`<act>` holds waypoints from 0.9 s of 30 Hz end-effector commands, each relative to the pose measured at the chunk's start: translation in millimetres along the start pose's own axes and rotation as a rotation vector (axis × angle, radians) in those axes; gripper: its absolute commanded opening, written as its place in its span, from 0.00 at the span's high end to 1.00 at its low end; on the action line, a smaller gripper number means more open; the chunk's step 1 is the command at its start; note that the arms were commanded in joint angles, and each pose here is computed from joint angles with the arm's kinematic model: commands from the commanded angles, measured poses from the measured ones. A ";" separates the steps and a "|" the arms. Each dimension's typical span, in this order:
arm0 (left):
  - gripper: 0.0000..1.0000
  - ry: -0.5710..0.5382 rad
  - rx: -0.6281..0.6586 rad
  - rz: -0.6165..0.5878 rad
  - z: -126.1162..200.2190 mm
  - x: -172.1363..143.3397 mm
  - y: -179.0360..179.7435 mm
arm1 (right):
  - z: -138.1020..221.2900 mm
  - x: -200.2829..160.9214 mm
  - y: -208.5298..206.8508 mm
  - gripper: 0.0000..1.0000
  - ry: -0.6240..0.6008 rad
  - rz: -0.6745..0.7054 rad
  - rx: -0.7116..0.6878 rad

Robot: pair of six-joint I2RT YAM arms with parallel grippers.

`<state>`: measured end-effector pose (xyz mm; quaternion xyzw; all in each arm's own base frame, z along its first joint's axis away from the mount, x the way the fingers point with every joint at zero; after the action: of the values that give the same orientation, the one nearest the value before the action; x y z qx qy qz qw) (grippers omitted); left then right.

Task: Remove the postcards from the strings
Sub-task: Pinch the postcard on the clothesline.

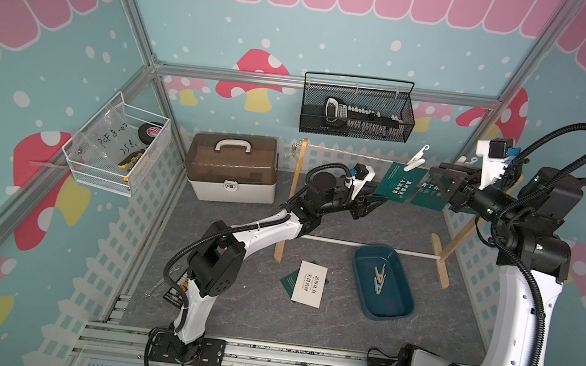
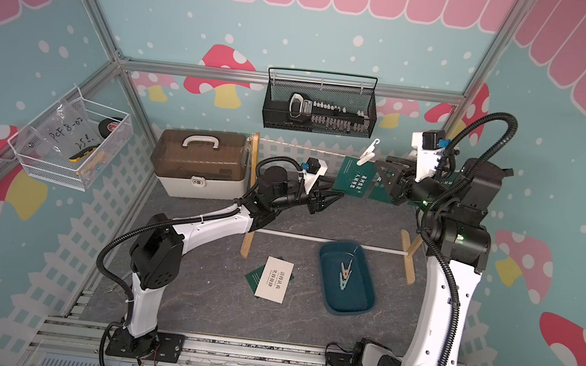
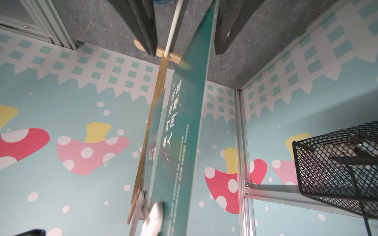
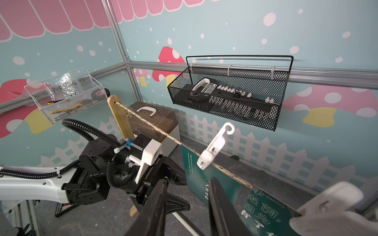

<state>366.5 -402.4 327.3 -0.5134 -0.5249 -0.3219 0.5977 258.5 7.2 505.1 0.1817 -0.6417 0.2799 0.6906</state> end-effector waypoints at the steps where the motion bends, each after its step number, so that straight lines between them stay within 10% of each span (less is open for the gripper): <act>1: 0.57 -0.009 -0.045 -0.015 -4.3 5.1 0.3 | -4.2 -1.6 -2.5 0.65 -0.019 0.063 0.043; 27: 1.00 -0.014 -0.313 0.043 7.5 15.5 -15.9 | -23.3 -6.1 -17.2 0.53 -0.082 0.074 0.151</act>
<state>355.1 -400.4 338.4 -0.5902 -0.4695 -0.3689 0.5432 285.3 7.7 497.6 0.2177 -0.6463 0.3339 0.6507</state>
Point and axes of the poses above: each gripper's point midway between its finger pads, its own z axis back along the fingers, its own y axis along the line the jaws close on, x = y × z, the point moved 8 cm from there along z, back along the fingers, and after that the axes turned 12 degrees about z, right-handed, at the moved point
